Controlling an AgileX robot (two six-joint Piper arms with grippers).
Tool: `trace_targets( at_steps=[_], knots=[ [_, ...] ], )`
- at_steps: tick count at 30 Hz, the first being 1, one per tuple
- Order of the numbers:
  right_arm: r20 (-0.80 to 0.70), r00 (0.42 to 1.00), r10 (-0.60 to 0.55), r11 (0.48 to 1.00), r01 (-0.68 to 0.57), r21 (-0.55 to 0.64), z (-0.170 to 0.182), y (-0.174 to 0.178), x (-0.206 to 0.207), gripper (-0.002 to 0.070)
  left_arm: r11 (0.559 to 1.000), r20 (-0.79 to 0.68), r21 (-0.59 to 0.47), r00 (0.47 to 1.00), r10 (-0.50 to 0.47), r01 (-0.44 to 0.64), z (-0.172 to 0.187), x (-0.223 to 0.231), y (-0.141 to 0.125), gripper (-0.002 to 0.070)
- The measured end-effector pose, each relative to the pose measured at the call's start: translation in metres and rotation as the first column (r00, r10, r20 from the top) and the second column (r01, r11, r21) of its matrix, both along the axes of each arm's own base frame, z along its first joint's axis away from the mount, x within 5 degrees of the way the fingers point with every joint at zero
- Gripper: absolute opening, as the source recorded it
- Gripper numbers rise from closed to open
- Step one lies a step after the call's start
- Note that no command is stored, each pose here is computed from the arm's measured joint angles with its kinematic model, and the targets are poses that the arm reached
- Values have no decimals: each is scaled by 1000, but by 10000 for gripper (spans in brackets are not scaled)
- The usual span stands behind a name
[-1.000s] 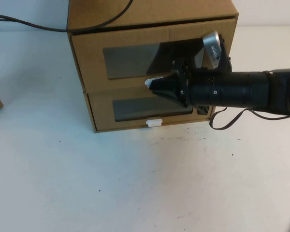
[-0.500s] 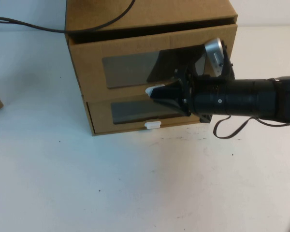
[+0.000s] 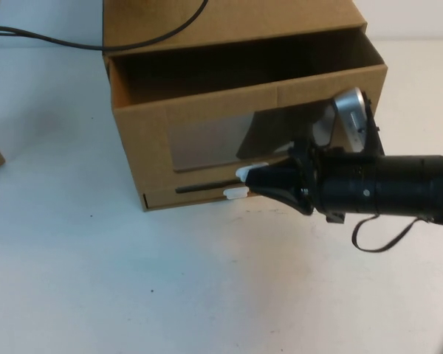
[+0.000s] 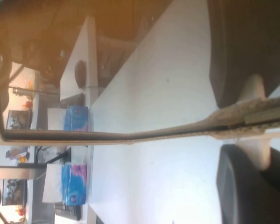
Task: Open the shoe box
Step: 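Pull the top drawer of the cardboard box fully open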
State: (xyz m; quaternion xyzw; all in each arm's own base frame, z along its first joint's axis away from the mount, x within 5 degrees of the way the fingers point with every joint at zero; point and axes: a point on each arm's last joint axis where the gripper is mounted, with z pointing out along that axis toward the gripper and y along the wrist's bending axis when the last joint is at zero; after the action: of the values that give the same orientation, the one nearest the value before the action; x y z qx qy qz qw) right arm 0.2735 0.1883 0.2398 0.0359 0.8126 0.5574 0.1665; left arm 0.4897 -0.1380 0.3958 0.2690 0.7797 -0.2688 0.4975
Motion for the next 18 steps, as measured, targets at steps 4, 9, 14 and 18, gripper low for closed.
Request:
trace_targets(
  at_steps=[4,9,14,18],
  knots=[
    [-1,1000,8,1000,-8,3,2,-6,-16,13,1000,1,0,1000,0,0,0,0,0,-4],
    [-6,1000,20,1000,-19,8,3,-14,-36,11,1000,1,0,1000,0,0,0,0,0,-4],
    [-2,999,39,999,-39,-2,3,-14,-55,11,1000,1,0,1000,0,0,0,0,0,-4],
    [-8,999,49,999,-49,-19,1,-11,-66,11,1000,6,-1,1000,3,-3,0,0,0,-4]
  ],
)
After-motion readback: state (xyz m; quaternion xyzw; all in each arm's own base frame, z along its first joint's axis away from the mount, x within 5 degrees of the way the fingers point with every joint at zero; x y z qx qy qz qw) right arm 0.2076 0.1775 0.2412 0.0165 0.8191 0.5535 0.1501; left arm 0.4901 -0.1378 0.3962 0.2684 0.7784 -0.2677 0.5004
